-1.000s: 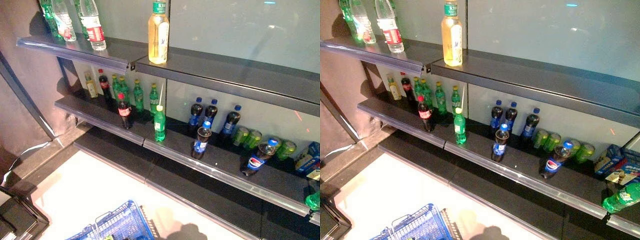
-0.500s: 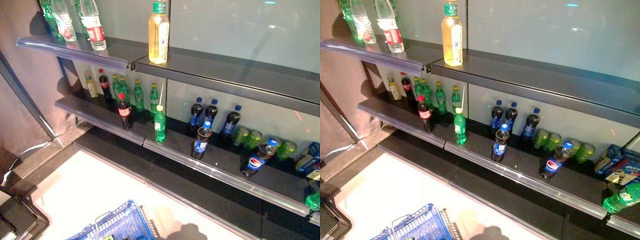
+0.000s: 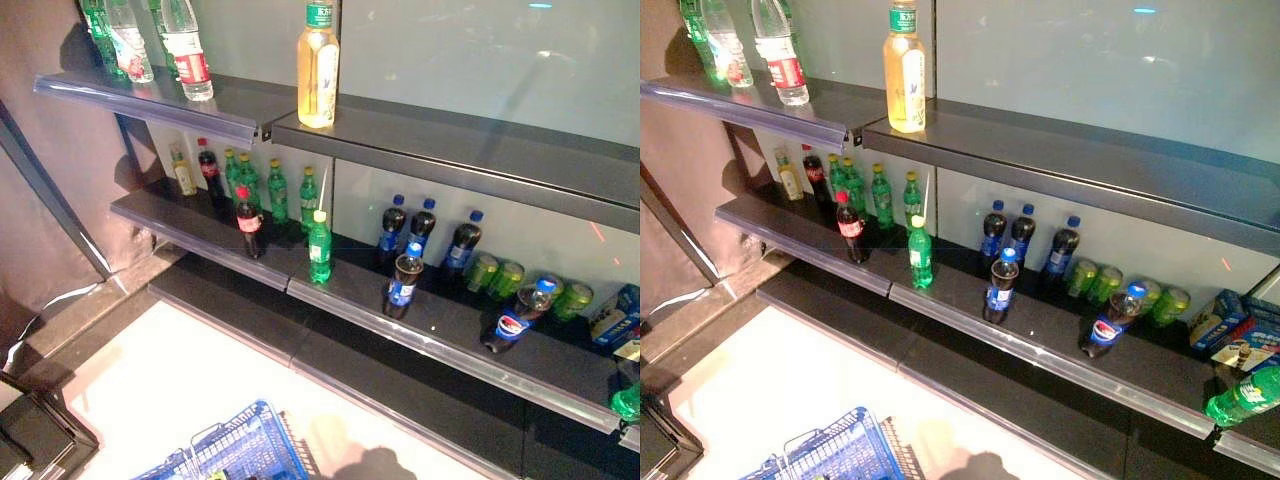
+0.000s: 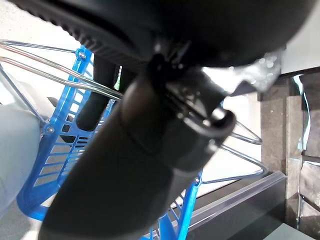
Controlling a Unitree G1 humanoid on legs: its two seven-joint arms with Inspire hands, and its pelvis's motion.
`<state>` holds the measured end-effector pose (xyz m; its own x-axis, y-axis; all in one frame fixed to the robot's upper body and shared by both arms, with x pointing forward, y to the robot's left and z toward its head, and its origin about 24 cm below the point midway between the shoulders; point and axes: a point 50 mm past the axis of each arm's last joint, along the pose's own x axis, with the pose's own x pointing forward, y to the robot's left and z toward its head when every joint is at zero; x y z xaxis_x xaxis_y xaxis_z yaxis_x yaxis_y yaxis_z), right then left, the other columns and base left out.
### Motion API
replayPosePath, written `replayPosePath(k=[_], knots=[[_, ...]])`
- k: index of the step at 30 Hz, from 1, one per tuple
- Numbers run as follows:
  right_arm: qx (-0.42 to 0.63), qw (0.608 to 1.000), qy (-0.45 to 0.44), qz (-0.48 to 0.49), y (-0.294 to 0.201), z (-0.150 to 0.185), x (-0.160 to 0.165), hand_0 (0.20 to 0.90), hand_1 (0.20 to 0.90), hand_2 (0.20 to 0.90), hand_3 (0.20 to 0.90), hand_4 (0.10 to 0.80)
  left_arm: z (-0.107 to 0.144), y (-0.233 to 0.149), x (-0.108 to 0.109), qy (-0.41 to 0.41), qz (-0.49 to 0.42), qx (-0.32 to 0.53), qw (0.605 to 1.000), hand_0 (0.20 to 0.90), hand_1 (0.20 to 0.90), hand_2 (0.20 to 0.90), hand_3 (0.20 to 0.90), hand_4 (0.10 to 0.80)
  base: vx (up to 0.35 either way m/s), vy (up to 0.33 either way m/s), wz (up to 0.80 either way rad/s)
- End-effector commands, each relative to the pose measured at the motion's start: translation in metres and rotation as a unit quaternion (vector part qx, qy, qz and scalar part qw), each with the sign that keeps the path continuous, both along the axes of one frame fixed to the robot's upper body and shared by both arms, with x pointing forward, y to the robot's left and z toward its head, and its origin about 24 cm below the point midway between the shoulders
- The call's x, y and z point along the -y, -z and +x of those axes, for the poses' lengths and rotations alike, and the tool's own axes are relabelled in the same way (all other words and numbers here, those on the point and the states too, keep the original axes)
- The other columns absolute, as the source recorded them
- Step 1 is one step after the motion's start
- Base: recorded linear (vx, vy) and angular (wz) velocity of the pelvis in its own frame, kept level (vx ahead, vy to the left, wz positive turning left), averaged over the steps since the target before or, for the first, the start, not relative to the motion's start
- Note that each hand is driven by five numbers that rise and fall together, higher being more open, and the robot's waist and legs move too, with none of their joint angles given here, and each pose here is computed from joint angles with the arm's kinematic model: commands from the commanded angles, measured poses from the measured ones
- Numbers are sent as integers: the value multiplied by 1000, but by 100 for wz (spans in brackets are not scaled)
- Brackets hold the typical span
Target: Pick up the drink and place into the basket.
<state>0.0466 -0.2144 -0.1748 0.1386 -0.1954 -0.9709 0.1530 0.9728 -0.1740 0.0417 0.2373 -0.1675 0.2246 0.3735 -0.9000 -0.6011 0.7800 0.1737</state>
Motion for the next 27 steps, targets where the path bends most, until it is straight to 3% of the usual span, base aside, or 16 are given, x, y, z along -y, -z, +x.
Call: replayPosePath(k=[1, 7, 8, 13, 16, 21, 27], knots=[[11, 994, 10, -105, -10, 11, 35, 900, 900, 900, 900, 800, 52, -5, 15, 46, -23, 77, 996, 300, 300, 300, 200, 100, 0, 0, 0], [187, 967, 21, -172, -39, 91, 45, 900, 900, 900, 900, 800, 53, -7, 11, 50, -15, 77, 996, 300, 300, 300, 200, 100, -17, -35, 1], [248, 953, 11, -174, -56, 120, 38, 900, 900, 900, 900, 800, 50, -7, 10, 47, -12, 78, 996, 300, 300, 300, 200, 100, -37, -27, -1], [390, 908, -52, -146, -111, 167, 4, 900, 900, 900, 900, 800, 49, -9, 13, 31, -7, 85, 996, 300, 300, 300, 200, 100, -25, -9, 2], [444, 882, -90, -128, -134, 176, -7, 900, 900, 900, 900, 800, 48, -9, 15, 24, -8, 86, 996, 300, 300, 300, 200, 100, -13, 12, 7], [562, 805, -156, -111, -195, 194, -18, 900, 900, 900, 900, 800, 41, -9, 20, 11, -11, 82, 997, 300, 300, 300, 200, 100, 10, 19, 6], [650, 734, -142, -137, -243, 204, -19, 900, 900, 900, 900, 800, 37, -7, 20, 5, -13, 80, 997, 300, 300, 300, 200, 100, 3, 6, 0]])
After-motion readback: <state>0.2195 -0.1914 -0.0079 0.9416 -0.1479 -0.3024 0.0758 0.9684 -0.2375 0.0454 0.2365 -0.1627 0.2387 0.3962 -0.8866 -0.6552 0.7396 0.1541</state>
